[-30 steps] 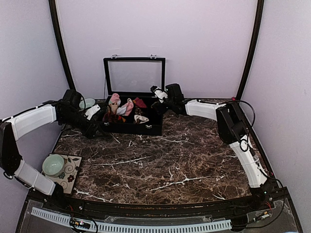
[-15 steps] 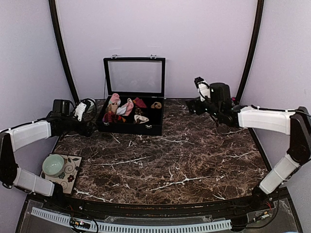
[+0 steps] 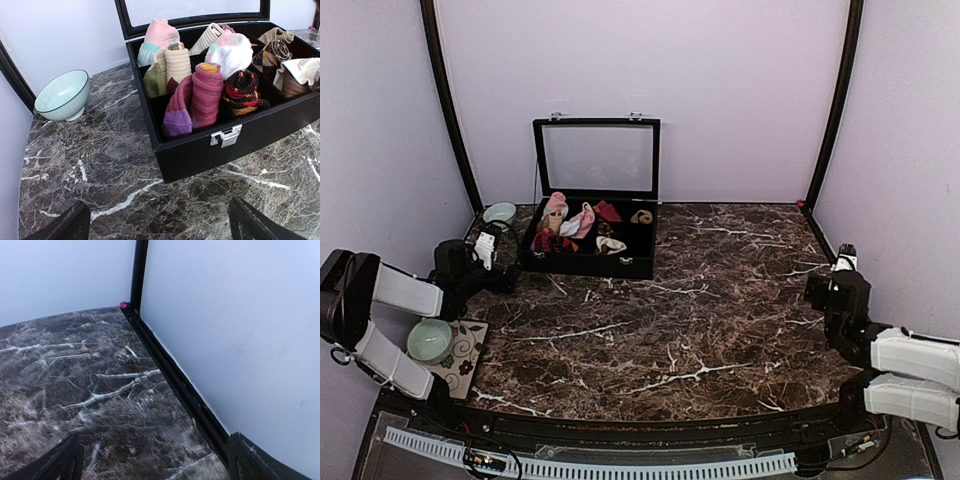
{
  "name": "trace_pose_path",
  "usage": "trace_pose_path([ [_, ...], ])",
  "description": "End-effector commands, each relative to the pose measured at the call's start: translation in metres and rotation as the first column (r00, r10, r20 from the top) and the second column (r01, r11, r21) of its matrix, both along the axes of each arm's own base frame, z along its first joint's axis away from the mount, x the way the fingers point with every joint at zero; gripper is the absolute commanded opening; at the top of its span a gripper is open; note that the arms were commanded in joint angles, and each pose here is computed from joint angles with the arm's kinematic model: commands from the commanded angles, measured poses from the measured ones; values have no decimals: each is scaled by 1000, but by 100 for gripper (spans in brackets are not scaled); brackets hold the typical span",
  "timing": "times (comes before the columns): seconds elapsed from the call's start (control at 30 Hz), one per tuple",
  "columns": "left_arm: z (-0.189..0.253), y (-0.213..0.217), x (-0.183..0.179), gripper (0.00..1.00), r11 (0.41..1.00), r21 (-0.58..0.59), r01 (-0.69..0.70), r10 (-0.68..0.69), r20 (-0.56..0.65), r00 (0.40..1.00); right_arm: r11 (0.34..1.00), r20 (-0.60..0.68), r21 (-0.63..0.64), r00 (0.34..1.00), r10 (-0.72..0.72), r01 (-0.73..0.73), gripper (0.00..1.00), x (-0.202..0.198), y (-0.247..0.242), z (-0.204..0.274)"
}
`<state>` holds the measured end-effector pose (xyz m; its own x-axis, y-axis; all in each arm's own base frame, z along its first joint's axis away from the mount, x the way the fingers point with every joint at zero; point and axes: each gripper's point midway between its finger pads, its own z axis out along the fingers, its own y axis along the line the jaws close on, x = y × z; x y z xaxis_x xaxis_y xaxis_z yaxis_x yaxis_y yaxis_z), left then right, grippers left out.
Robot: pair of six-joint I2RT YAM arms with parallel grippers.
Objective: Roll the socks
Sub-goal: Reset both arms
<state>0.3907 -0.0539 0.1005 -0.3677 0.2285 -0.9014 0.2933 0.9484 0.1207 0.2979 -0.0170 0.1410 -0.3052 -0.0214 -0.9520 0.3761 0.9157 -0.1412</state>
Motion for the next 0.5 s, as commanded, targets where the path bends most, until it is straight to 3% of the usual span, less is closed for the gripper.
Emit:
trace_pose_path([
  [0.0,28,12,-4,99,998,27,-50,43,201,979,997,274,26,959,-74,70,100,-27,-27,18],
  [0.17,32,20,-7,99,995,20,-98,91,228,969,998,374,70,927,-22,-4,100,-21,-38,29],
  [0.33,28,10,0,99,999,5,-47,44,232,972,995,366,22,927,78,-93,100,12,-28,32],
  [0.37,25,12,4,99,998,3,-65,63,198,978,993,372,23,923,96,-113,99,19,-25,33],
  [0.47,31,25,-2,99,990,-22,-137,138,258,956,983,359,8,918,170,-185,99,40,-12,30],
])
